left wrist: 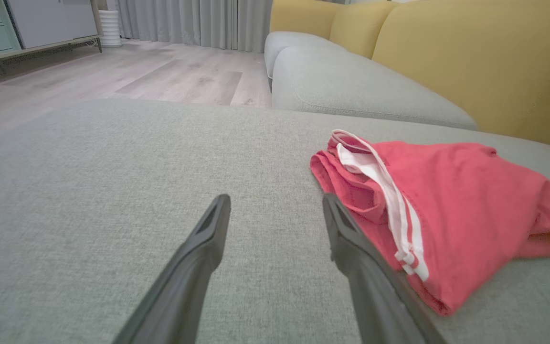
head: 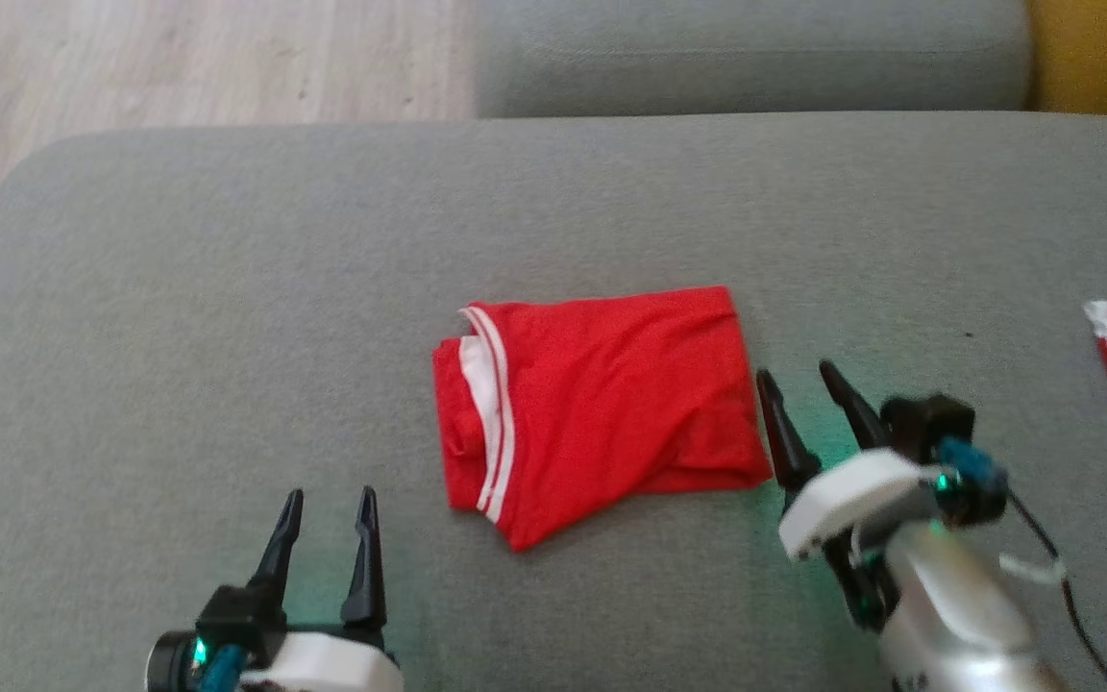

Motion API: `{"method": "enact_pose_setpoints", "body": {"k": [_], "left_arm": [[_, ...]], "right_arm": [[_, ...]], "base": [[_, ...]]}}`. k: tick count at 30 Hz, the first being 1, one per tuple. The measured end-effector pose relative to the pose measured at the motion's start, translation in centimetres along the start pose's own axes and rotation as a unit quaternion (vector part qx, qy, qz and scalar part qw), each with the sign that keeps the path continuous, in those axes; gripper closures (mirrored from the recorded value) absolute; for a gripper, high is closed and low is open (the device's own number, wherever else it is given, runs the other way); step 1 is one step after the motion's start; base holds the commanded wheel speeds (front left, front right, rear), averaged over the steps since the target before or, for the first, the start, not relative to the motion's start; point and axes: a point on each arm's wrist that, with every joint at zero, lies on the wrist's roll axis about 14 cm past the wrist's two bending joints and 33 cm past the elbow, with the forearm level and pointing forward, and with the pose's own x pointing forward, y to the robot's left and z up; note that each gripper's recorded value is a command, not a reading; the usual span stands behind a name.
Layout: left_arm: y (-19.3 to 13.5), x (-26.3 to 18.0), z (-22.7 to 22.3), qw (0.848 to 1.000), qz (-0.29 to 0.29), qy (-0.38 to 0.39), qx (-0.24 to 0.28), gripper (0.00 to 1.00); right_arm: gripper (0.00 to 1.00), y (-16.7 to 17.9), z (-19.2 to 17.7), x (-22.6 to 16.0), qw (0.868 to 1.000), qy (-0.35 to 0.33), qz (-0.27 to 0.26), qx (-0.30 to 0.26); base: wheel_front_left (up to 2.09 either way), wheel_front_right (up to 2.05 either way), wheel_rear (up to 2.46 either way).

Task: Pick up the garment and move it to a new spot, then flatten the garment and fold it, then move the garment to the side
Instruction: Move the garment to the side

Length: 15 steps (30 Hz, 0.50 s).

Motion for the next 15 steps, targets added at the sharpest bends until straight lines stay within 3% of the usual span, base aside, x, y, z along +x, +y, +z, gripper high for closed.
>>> {"method": "enact_pose_setpoints", "body": {"k": [3,8,9,10,15], "left_arm": [[0.2,0.2,0.1,1.0,0.005,-0.001,-0.013,0.0],[0.8,0.2,0.2,1.0,0.015,0.0,-0.024,0.0],[1.0,0.2,0.1,1.0,0.018,0.001,-0.024,0.0],[1.1,0.2,0.0,0.999,0.023,0.002,-0.023,0.0],[0.4,0.8,-0.2,1.0,0.01,0.007,-0.022,0.0]], "right_arm": [[0.0,0.2,-0.5,2.0,1.0,0.03,0.007,-0.007],[0.0,1.0,-5.5,2.3,0.99,0.137,0.021,-0.018],[0.24,1.1,-5.8,2.5,0.989,0.142,0.025,-0.02],[1.0,1.2,-5.9,2.7,0.989,0.144,0.027,-0.02],[1.0,-0.3,-5.4,2.4,0.992,0.124,-0.002,0.0]], "base": [[0.0,0.0,0.0],[0.0,0.0,0.0],[0.0,0.0,0.0],[0.0,0.0,0.0],[0.0,0.0,0.0]]}}
